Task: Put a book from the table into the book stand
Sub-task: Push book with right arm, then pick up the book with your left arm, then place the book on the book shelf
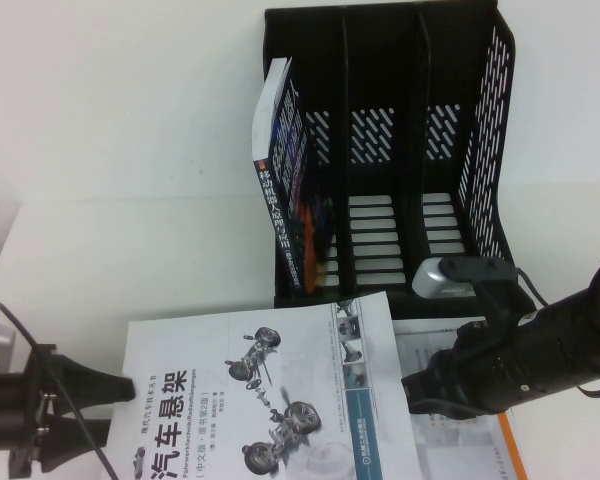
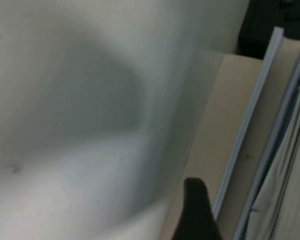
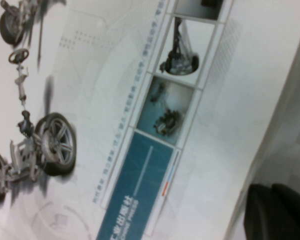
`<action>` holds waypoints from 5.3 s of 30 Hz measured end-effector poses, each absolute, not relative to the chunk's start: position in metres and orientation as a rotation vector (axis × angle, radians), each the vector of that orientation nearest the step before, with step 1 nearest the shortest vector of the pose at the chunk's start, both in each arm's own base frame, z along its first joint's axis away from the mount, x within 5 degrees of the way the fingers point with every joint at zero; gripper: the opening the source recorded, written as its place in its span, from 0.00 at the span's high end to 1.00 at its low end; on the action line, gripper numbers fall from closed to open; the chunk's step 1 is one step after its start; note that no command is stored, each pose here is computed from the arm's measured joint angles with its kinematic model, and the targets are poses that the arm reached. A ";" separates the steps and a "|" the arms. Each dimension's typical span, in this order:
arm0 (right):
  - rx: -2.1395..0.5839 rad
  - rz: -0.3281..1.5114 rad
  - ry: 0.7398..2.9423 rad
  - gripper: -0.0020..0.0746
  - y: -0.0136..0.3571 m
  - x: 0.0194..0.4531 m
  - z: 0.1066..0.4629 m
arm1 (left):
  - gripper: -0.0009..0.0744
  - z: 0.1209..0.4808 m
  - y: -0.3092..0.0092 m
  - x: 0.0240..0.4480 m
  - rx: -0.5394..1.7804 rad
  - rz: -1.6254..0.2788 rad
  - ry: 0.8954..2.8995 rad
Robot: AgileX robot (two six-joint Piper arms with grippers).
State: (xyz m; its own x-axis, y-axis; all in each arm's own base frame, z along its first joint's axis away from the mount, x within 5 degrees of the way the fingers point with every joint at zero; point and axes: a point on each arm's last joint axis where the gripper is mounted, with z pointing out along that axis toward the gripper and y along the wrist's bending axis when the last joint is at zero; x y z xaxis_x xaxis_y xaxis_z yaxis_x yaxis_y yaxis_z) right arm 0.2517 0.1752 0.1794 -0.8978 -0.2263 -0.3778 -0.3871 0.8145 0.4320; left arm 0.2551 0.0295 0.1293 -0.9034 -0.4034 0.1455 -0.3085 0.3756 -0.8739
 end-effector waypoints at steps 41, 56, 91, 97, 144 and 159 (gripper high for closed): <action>-0.471 0.727 2.683 0.98 0.175 0.252 0.179 | 0.82 0.134 -0.013 0.263 -0.509 -1.717 2.521; -0.571 0.523 2.523 0.98 0.151 0.233 0.236 | 0.83 0.225 -0.012 0.253 -0.257 -1.442 2.477; -0.285 -0.078 2.415 0.98 0.082 0.205 0.296 | 0.83 0.469 -0.098 0.191 0.404 -1.266 2.106; -0.111 -0.278 2.298 0.98 0.053 0.190 0.321 | 0.83 0.494 -0.120 0.241 0.373 -1.268 2.073; 0.114 -0.204 2.151 0.98 0.018 0.138 0.357 | 0.83 0.456 -0.138 0.373 -0.027 -0.991 2.386; 0.101 -0.182 2.133 0.98 0.020 0.140 0.359 | 0.83 0.424 -0.200 0.380 0.002 -0.729 2.414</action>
